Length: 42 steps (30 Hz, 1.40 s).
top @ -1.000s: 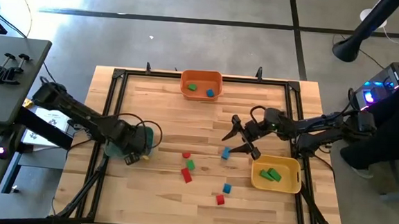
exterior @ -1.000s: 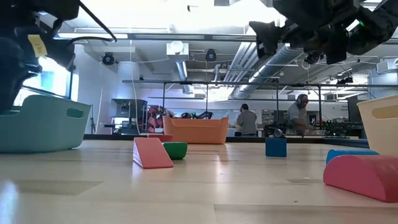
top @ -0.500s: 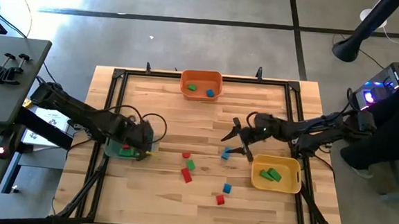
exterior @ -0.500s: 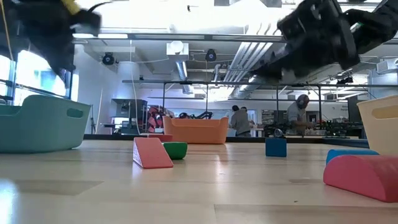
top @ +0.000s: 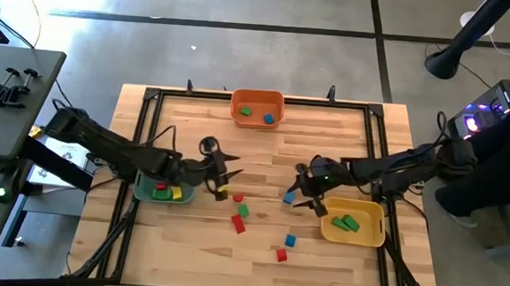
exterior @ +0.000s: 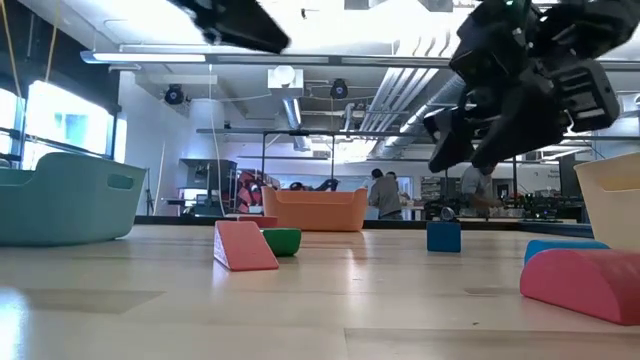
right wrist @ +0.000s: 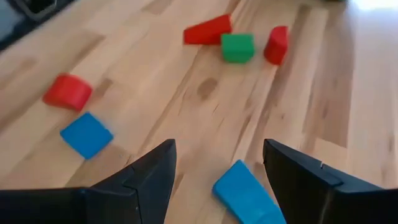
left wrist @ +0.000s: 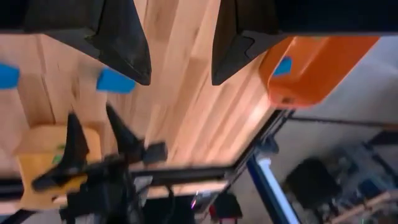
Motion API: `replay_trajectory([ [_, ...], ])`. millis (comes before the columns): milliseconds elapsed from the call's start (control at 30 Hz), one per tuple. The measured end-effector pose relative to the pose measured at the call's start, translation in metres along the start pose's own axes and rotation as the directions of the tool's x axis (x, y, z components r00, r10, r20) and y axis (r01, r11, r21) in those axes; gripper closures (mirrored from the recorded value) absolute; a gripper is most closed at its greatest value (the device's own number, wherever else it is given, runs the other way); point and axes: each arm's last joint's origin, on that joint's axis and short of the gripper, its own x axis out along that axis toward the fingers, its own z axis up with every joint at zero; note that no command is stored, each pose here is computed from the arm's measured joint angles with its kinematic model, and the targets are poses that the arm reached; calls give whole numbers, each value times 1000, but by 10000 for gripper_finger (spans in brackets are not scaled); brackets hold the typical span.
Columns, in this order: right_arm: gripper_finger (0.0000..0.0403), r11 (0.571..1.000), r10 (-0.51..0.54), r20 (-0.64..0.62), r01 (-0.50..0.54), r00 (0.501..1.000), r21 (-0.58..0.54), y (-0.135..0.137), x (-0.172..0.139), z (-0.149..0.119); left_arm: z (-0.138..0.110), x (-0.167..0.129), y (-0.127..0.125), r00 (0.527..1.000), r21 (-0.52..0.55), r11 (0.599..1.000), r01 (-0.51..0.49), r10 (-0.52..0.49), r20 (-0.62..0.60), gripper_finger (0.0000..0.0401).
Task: Sort blocks by size
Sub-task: Put the blue triangle block into the yellow bin
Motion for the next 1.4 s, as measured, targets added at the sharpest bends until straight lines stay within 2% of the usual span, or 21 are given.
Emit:
replay_trajectory([
  [100, 167, 997, 0, -9, -1, 1000, -77, -4, 7, 7, -3, 20, -4, 1000, 20, 1000, 6, -7, 17, 245],
  [233, 165, 988, -80, -85, 68, 993, -137, -12, 14, 16, -13, 48, -9, 1000, 10, 1000, 28, -28, 10, 245],
  [433, 128, 988, -46, -233, 9, 971, -154, -20, 25, 28, -30, 82, -11, 1000, -33, 999, -12, 12, -2, 245],
  [633, 82, 979, 39, -358, -107, 933, -174, -27, 46, 23, -36, 93, -2, 999, -55, 997, -50, 49, -22, 245],
  [700, 79, 971, 52, -432, -146, 900, -189, -28, 51, 16, -36, 94, 0, 998, -59, 997, -56, 55, -29, 245],
  [933, 81, 953, 93, -486, -219, 869, -209, -35, 63, 4, -37, 93, 0, 999, -30, 999, -33, 32, -40, 245],
  [1067, 101, 962, 128, -493, -229, 861, -151, -41, 63, -2, -38, 93, 0, 999, -35, 999, -28, 27, -44, 245],
  [1167, 135, 970, 135, -484, -215, 864, -113, -44, 62, -3, -38, 93, -1, 999, -35, 999, -27, 25, -43, 245],
  [1400, 272, 987, 145, -463, -164, 875, 0, -46, 63, -1, -37, 91, -6, 999, -54, 998, -13, 11, -40, 245],
])
